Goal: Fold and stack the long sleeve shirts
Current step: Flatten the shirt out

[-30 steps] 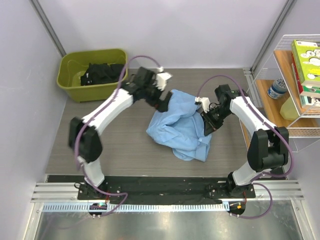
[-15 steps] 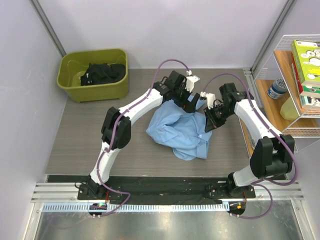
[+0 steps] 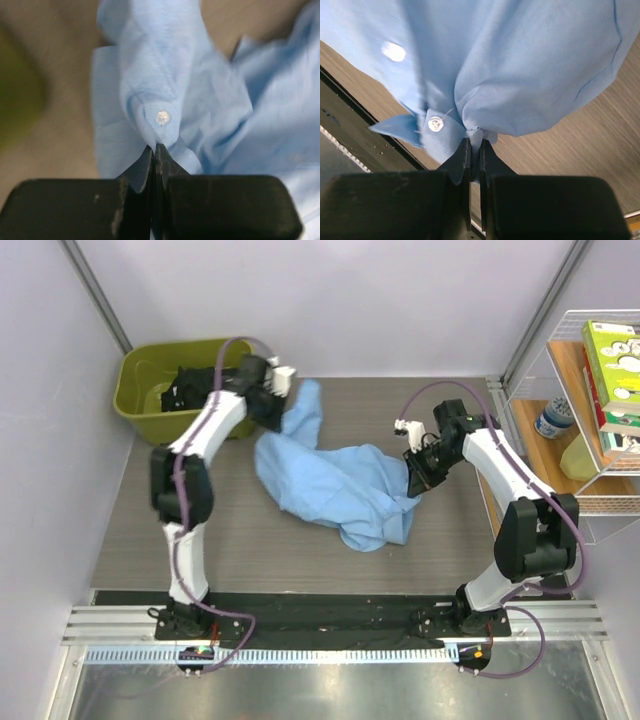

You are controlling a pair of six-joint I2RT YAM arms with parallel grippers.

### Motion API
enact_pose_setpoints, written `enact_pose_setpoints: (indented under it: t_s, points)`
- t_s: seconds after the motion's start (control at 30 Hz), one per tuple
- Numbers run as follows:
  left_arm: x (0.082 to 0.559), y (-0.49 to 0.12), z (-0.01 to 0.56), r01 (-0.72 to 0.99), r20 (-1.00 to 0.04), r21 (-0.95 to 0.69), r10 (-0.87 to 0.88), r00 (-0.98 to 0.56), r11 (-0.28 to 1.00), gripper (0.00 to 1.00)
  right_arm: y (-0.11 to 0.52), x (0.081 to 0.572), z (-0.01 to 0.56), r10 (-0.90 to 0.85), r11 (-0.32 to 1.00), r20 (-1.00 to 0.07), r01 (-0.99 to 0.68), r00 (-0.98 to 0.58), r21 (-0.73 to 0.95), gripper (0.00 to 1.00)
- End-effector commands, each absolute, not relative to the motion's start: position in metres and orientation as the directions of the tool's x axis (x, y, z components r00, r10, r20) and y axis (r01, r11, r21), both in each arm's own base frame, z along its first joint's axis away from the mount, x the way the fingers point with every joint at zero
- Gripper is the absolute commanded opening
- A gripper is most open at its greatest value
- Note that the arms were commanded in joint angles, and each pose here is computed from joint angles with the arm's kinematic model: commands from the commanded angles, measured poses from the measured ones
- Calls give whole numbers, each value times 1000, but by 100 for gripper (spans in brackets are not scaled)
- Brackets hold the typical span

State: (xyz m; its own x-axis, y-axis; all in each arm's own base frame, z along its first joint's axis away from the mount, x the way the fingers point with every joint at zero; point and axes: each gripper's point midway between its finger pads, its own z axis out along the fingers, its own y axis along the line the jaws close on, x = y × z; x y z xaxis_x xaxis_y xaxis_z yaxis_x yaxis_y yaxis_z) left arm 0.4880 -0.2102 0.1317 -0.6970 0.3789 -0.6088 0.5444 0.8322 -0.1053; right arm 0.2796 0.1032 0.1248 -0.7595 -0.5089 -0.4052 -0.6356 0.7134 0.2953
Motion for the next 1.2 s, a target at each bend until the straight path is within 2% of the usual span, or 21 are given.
enact_pose_setpoints:
  t_s: [0.0, 0.07, 0.1, 0.17, 0.2, 0.23, 0.27, 0.3, 0.33, 0.37, 0.4, 0.43, 0.47, 0.5, 0.53, 0.6, 0.63, 0.7, 0.87, 1.0, 1.17]
  points:
    - [386, -143, 150, 577, -514, -231, 405, -756, 783, 0, 101, 298, 130, -538, 694, -436, -673, -721, 256, 1]
    - [341, -129, 164, 612, -549, -272, 403, -732, 742, 0, 95, 306, 129, -529, 708, -432, -661, -730, 249, 1]
    - [300, -121, 133, 607, -476, -315, 432, -766, 729, 0, 92, 307, 129, -525, 715, -430, -655, -735, 247, 1]
    - [253, -108, 125, 679, -478, -268, 518, -710, 683, 7, 85, 303, 123, -545, 705, -405, -663, -734, 253, 1]
    - [235, -100, 113, 681, -443, -262, 542, -714, 684, 13, 82, 299, 121, -560, 700, -391, -670, -731, 250, 1]
    - [206, -90, 92, 692, -383, -275, 585, -716, 668, 24, 81, 293, 116, -587, 678, -381, -691, -715, 251, 1]
    - [183, -84, 89, 697, -329, -301, 616, -716, 650, 31, 80, 286, 114, -601, 666, -364, -698, -711, 263, 1]
    - [174, -81, 91, 717, -335, -289, 634, -697, 635, 39, 79, 281, 112, -614, 654, -356, -707, -704, 269, 1]
    - [172, -79, 94, 725, -340, -276, 641, -688, 631, 53, 79, 276, 110, -628, 640, -345, -715, -698, 281, 1]
    - [175, -78, 100, 733, -358, -259, 643, -678, 629, 59, 78, 267, 111, -653, 614, -325, -729, -684, 302, 2]
    - [179, -79, 110, 744, -392, -240, 639, -662, 624, 66, 79, 263, 108, -666, 599, -302, -730, -682, 329, 14]
    - [184, -82, 119, 754, -419, -229, 637, -647, 615, 86, 81, 269, 115, -668, 590, -313, -736, -676, 330, 26]
    - [202, -88, 141, 768, -482, -193, 623, -616, 610, 94, 82, 266, 119, -667, 588, -293, -725, -685, 358, 39]
    - [216, -93, 151, 771, -525, -176, 604, -599, 612, 98, 85, 271, 119, -663, 585, -289, -719, -691, 375, 66]
    - [231, -96, 154, 765, -535, -176, 592, -603, 619, 98, 88, 286, 131, -649, 589, -326, -725, -688, 357, 78]
    - [262, -102, 168, 738, -566, -164, 550, -614, 655, 98, 101, 305, 142, -590, 611, -370, -696, -718, 377, 85]
    - [277, -104, 154, 721, -529, -199, 547, -649, 663, 97, 106, 324, 148, -564, 621, -397, -688, -725, 375, 87]
    - [305, -107, 155, 705, -526, -199, 533, -663, 681, 94, 113, 348, 150, -503, 657, -419, -650, -756, 382, 88]
    - [350, -101, 115, 683, -450, -177, 559, -696, 708, 90, 131, 391, 132, -488, 662, -428, -643, -760, 386, 84]
    - [371, -94, 100, 692, -415, -130, 595, -688, 710, 88, 148, 398, 112, -490, 658, -407, -633, -771, 408, 82]
    - [382, -91, 80, 741, -381, -86, 665, -642, 666, 84, 169, 380, 92, -514, 623, -363, -629, -777, 465, 80]
